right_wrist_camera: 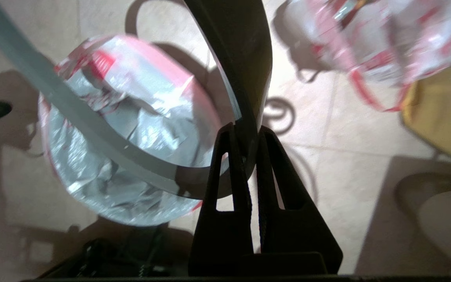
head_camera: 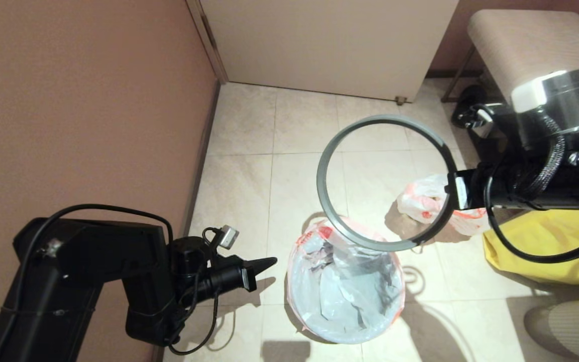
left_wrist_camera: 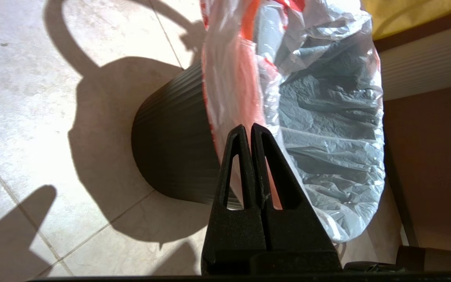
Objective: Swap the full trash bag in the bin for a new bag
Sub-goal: Place the trash can ring on the trash can
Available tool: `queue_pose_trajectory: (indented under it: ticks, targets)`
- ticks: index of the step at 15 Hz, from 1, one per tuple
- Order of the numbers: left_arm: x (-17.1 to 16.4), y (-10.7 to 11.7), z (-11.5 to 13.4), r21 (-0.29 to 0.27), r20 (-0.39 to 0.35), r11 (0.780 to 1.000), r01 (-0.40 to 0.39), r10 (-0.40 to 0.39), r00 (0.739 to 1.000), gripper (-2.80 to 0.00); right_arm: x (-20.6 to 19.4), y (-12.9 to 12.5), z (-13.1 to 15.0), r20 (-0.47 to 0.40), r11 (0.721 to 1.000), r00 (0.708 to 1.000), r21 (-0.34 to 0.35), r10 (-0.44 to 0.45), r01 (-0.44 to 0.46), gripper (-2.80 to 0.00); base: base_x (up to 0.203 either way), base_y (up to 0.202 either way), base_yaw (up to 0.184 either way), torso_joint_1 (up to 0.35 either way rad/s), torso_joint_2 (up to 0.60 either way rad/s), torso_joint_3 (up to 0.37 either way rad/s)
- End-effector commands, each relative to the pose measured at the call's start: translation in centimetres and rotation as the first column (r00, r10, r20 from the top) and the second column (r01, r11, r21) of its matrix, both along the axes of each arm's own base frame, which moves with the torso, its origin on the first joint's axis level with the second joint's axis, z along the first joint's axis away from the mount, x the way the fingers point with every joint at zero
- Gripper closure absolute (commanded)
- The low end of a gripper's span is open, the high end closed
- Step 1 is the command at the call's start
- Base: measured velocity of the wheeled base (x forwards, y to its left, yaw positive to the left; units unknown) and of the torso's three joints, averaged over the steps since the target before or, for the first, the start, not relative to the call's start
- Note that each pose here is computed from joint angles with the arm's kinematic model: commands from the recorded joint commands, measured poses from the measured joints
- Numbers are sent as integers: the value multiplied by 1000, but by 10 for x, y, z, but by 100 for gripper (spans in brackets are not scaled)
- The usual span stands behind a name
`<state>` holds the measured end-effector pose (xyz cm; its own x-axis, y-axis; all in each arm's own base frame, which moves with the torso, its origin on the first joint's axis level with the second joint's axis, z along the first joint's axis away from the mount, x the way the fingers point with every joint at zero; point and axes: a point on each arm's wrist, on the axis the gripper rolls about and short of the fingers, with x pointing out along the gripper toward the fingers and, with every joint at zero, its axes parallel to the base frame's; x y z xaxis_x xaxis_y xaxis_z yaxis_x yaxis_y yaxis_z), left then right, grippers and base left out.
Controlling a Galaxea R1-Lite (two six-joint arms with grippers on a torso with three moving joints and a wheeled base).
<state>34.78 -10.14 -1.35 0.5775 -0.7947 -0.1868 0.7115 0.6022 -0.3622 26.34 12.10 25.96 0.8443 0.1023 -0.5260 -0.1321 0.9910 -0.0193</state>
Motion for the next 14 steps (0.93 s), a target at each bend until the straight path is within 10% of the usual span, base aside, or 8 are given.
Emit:
queue_pose_trajectory:
  ticks: [1,8,14]
  targets:
    - [2,3,6,-16,48,1000,-3,4,999,0,9,28,-33,-125,999,991,13,50,-48,0,0,0,0,0,0,0]
    - [3,4,4,-16,43,1000,2,-1,999,0,31,71,-133,-491,991,865,129,103,-45,0,0,0,0,0,0,0]
    - [3,3,3,-15,44,1000,4,-4,999,0,62,57,-183,-572,991,819,123,29,51,0,0,0,0,0,0,0]
